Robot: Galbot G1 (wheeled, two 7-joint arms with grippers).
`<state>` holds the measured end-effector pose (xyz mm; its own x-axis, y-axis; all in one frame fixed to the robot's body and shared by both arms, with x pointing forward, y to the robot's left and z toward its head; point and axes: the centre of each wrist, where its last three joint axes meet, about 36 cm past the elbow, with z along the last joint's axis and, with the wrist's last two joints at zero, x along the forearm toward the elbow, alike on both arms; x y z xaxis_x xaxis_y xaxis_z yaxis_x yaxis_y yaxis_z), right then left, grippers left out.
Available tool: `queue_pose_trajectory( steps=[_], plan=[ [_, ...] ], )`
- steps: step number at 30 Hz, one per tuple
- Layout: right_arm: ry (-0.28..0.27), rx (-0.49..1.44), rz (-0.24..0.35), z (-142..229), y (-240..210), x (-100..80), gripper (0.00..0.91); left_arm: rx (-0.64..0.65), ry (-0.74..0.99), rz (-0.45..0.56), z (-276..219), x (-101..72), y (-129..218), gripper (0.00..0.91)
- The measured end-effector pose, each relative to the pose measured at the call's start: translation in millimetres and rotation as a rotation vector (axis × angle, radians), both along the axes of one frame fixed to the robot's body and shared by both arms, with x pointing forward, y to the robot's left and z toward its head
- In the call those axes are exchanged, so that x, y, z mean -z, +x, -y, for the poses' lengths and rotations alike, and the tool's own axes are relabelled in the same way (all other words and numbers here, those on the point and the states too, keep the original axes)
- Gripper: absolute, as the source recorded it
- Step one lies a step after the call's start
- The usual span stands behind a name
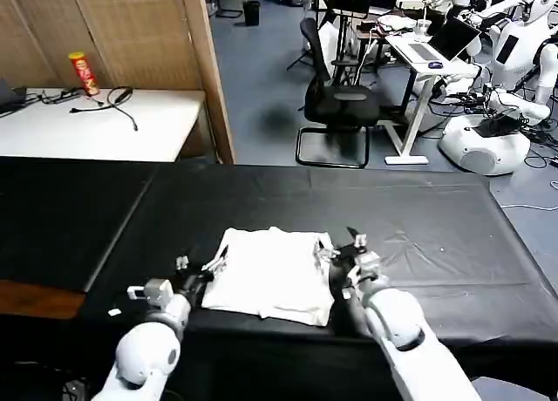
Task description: Fold and organize the clothes.
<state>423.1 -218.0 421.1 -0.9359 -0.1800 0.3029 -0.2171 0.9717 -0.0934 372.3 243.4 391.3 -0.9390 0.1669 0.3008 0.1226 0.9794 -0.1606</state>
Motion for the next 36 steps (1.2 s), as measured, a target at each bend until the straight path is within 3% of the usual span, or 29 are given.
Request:
queue_pose_trajectory(
  steps=[5, 8, 9, 10, 11, 26, 30, 36],
  plan=[
    [0.085, 0.056, 0.006, 27, -14, -13.0, 0.878, 0.005, -0.043, -0.029, 1, 9.2, -1, 0.878],
    [0.097, 0.072, 0.023, 37, -20, -19.9, 0.878, 0.001, -0.084, -0.049, 2, 14.6, 0, 0.848],
    [0.099, 0.074, 0.029, 39, -21, -21.6, 0.878, 0.000, -0.099, -0.055, 2, 15.6, 0, 0.449],
    [0.101, 0.075, 0.035, 41, -23, -22.7, 0.878, -0.001, -0.119, -0.062, 2, 15.9, 0, 0.195],
    [0.102, 0.078, 0.041, 42, -24, -23.6, 0.878, -0.004, -0.141, -0.069, 2, 16.0, 0, 0.000],
    [0.107, 0.095, 0.078, 54, -33, -31.6, 0.878, -0.043, -0.317, -0.138, -8, 24.8, 2, 0.000],
    [0.106, 0.106, 0.082, 58, -33, -33.0, 0.878, -0.045, -0.204, -0.091, -16, 9.8, 3, 0.000],
    [0.106, 0.114, 0.074, 60, -32, -29.9, 0.878, -0.061, 0.053, -0.001, -59, -28.3, 1, 0.000]
  ],
)
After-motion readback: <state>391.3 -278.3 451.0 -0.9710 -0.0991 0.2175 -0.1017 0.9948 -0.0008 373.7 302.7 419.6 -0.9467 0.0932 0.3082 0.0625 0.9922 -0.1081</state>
